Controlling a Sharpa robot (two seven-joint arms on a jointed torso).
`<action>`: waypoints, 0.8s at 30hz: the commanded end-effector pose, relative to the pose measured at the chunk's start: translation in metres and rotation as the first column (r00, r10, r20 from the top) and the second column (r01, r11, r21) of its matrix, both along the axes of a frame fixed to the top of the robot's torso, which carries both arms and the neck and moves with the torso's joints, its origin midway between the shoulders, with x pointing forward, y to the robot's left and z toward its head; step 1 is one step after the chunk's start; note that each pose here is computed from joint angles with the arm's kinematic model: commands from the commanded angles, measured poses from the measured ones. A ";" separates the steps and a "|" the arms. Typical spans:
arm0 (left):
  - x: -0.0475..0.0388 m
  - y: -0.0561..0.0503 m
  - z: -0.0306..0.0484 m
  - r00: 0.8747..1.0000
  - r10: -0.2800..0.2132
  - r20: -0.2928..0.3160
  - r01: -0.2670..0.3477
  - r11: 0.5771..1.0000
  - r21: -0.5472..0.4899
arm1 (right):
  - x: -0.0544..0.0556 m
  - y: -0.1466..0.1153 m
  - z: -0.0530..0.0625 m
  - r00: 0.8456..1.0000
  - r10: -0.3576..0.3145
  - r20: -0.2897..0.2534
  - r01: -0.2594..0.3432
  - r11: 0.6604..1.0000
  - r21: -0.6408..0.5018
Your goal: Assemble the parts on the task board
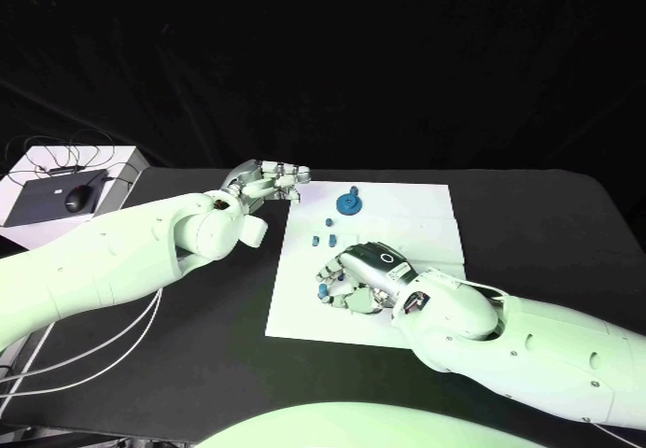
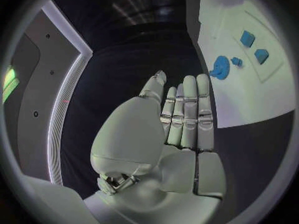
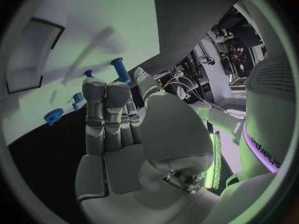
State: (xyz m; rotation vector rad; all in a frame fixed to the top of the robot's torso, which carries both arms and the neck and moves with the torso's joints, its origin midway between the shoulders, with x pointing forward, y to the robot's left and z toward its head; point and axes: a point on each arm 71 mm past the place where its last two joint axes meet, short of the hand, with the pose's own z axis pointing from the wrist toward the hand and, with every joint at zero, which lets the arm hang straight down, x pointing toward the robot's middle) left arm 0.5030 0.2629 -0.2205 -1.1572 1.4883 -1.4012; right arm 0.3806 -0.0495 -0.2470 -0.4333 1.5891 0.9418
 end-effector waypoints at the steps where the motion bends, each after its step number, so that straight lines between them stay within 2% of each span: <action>1: -0.0001 -0.001 0.0007 1.000 -0.012 0.002 0.012 1.000 -0.010 | 0.001 -0.006 0.007 0.999 -0.020 0.035 0.018 0.997 0.072; 4: 0.0001 -0.001 0.0006 1.000 -0.011 0.002 0.011 1.000 -0.009 | 0.004 -0.016 0.014 0.998 -0.053 0.034 0.048 0.989 0.143; 8: 0.0002 0.000 0.0004 1.000 -0.009 0.002 0.009 1.000 -0.008 | 0.010 -0.032 0.024 0.995 -0.102 -0.006 0.100 0.966 0.237; 11: 0.0002 0.001 0.0003 1.000 -0.007 0.002 0.007 1.000 -0.007 | 0.017 -0.049 0.033 0.987 -0.143 -0.071 0.157 0.947 0.281; 14: 0.0002 0.002 0.0003 1.000 -0.007 0.002 0.007 1.000 -0.006 | 0.026 -0.070 0.041 0.970 -0.186 -0.157 0.226 0.930 0.290; 16: 0.0003 0.002 0.0001 1.000 -0.007 0.002 0.007 1.000 -0.007 | 0.030 -0.082 0.046 0.959 -0.208 -0.195 0.258 0.923 0.285; 19: 0.0003 0.002 -0.0001 1.000 -0.011 0.004 0.011 1.000 -0.011 | 0.037 -0.108 0.053 0.933 -0.239 -0.271 0.308 0.918 0.250; 23: 0.0004 0.001 -0.0010 1.000 -0.013 0.004 0.013 1.000 0.002 | 0.038 -0.131 0.055 0.902 -0.281 -0.328 0.357 0.912 0.202; 24: 0.0003 0.001 -0.0014 1.000 -0.013 0.004 0.013 1.000 0.006 | 0.038 -0.137 0.054 0.890 -0.298 -0.345 0.374 0.910 0.180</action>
